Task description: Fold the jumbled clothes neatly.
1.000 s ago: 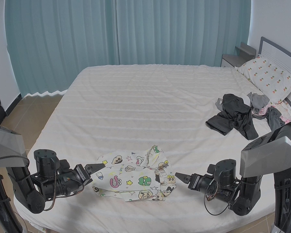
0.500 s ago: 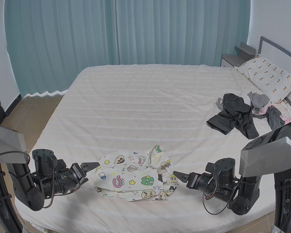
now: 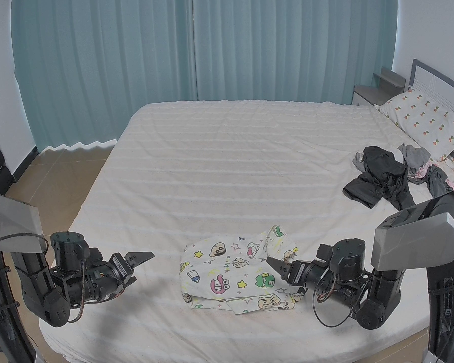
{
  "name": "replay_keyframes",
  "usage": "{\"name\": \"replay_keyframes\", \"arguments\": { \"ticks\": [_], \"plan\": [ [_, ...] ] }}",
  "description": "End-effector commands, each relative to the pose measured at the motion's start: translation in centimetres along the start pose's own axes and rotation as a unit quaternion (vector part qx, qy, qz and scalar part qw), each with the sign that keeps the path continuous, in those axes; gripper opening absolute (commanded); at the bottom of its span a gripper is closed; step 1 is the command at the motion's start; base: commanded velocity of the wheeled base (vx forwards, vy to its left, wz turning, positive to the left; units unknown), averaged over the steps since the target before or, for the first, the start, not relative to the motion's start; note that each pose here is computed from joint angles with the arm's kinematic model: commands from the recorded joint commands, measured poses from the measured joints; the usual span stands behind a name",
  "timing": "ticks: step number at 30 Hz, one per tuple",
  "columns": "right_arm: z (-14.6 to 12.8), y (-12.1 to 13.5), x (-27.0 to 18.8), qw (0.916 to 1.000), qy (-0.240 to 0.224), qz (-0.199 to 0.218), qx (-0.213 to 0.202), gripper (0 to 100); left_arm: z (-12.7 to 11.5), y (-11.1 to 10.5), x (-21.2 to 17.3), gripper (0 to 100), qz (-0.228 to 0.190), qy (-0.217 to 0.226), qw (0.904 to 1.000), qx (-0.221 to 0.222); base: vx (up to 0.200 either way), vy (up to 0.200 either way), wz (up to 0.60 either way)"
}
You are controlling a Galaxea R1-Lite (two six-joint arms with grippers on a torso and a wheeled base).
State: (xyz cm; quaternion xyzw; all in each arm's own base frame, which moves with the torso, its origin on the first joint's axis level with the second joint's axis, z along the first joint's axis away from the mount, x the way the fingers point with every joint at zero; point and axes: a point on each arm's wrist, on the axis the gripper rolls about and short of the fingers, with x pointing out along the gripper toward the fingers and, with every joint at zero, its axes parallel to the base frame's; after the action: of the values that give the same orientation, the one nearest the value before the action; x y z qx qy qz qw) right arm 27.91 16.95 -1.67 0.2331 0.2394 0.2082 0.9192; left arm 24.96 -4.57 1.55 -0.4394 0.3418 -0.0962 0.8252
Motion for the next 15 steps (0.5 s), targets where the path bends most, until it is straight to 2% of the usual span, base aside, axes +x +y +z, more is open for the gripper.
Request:
{"name": "replay_keyframes", "arguments": {
  "ticks": [1,10,15],
  "plan": [
    [-0.3,-1.2,1.0,0.9998,0.001,-0.012,-0.019,100,-0.3,0.5,0.3,100,0.007,0.007,0.9999,-0.004,0.000,0.000,0.00],
    [0.4,-3.1,2.0,0.9993,-0.010,-0.025,-0.026,100,-0.5,1.2,1.1,100,0.003,0.004,1.0000,0.001,0.000,0.000,0.00],
    [0.4,-3.2,2.5,0.9993,0.017,-0.017,-0.028,100,-0.6,1.3,1.2,100,0.002,0.004,1.0000,0.002,0.000,0.000,0.00]
  ]
}}
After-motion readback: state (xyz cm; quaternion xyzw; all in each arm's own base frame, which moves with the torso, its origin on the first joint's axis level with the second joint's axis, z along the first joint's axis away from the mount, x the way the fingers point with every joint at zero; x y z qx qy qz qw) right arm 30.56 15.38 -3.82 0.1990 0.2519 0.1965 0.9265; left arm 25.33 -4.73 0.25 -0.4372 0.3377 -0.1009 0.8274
